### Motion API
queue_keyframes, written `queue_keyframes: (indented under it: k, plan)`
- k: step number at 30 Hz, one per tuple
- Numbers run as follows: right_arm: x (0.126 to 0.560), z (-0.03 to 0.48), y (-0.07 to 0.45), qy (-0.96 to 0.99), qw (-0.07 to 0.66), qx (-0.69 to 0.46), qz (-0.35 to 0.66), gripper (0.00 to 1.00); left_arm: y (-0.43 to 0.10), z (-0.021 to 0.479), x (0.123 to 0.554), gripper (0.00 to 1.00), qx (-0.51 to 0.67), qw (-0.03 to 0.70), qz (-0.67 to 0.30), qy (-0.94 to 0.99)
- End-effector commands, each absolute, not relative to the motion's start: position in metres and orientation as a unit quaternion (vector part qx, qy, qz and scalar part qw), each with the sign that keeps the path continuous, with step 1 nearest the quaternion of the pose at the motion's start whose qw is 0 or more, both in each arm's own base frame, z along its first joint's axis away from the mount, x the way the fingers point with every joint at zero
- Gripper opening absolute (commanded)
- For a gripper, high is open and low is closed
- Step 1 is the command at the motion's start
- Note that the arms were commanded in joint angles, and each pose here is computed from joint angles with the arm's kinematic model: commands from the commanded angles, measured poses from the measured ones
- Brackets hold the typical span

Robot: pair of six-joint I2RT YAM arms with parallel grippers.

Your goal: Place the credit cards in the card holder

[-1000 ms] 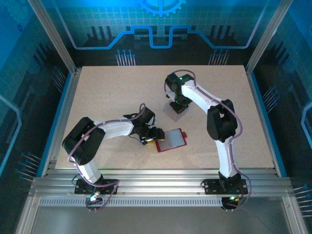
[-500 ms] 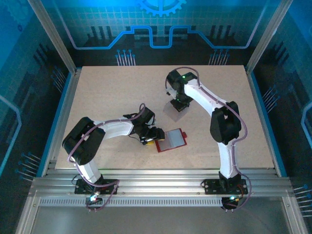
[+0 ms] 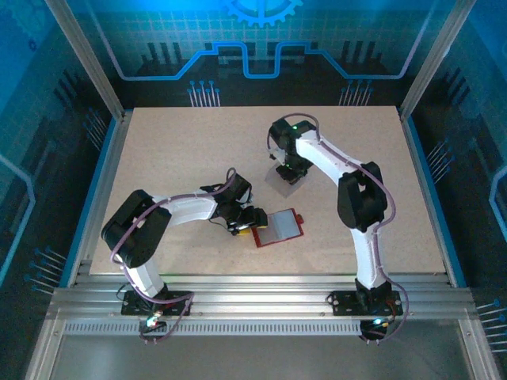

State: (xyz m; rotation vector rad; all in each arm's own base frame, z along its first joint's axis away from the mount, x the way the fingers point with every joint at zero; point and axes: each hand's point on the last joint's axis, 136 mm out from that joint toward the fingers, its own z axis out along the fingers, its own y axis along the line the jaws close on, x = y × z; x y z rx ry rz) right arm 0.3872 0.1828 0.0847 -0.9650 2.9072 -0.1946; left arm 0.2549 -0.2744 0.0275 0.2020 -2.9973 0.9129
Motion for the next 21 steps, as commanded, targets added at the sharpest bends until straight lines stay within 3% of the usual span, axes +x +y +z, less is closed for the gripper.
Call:
queue_keyframes:
  k: [1, 21]
  plan:
    - [0.3836, 0.0785, 0.1788, 0.946, 0.015, -0.319, -0.059, 0.14, -0.2731, 0.0199, 0.2580, 0.67, 0.067, 0.007, 0.285, -0.956]
    - [0.3868, 0.0714, 0.1774, 0.946, 0.010, -0.317, -0.060, 0.04, -0.2702, 0.0181, 0.2583, 0.67, 0.072, 0.008, 0.284, -0.956]
